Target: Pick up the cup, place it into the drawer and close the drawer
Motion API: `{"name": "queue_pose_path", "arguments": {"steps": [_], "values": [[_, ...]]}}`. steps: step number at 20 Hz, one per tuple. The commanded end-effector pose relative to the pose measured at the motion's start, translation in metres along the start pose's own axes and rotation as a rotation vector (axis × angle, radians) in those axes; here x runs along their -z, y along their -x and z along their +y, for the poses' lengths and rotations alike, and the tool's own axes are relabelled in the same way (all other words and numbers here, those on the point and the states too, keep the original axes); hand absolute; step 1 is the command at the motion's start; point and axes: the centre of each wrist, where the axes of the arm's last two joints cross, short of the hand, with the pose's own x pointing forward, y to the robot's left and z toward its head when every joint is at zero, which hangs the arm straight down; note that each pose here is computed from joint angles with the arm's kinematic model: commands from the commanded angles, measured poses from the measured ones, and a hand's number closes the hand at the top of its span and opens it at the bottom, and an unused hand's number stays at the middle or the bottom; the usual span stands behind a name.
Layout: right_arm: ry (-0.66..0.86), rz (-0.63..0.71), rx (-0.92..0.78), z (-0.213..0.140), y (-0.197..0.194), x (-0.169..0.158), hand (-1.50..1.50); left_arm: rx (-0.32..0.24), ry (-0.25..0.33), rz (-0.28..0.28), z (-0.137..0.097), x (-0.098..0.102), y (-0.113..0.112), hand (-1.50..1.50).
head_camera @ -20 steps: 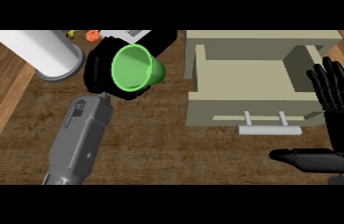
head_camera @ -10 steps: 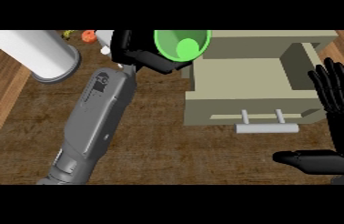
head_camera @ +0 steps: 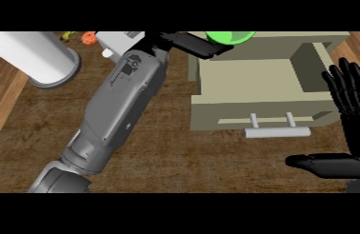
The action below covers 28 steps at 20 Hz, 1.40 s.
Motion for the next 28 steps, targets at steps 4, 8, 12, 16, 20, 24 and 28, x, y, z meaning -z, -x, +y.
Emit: {"name": "queue_pose_path", "arguments": {"steps": [4, 8, 12, 16, 20, 24, 28], "values": [[-0.026, -0.021, 0.013, -0.002, -0.014, 0.010, -1.50, 0.038, -0.030, 0.070, -0.019, 0.008, 0.012, 1.50], [-0.040, -0.005, -0.007, -0.004, 0.000, 0.014, -1.50, 0.075, -0.001, 0.102, -0.027, 0.009, 0.016, 1.50], [-0.026, -0.029, 0.010, 0.005, -0.004, 0.023, -1.50, 0.101, 0.006, 0.128, -0.035, 0.005, 0.021, 1.50], [-0.007, -0.024, 0.021, 0.012, -0.008, 0.008, -1.50, 0.193, 0.000, 0.186, -0.034, -0.012, 0.040, 1.50], [-0.043, -0.022, -0.011, 0.003, 0.008, 0.013, -1.50, 0.234, 0.067, 0.226, -0.035, -0.017, 0.048, -1.50], [-0.048, -0.021, 0.034, 0.012, 0.003, 0.011, -1.50, 0.294, 0.085, 0.277, -0.041, -0.012, 0.043, -1.50], [-0.058, -0.041, 0.009, 0.004, 0.004, 0.022, -1.50, 0.374, 0.073, 0.289, -0.041, -0.020, 0.052, -1.50]]}}
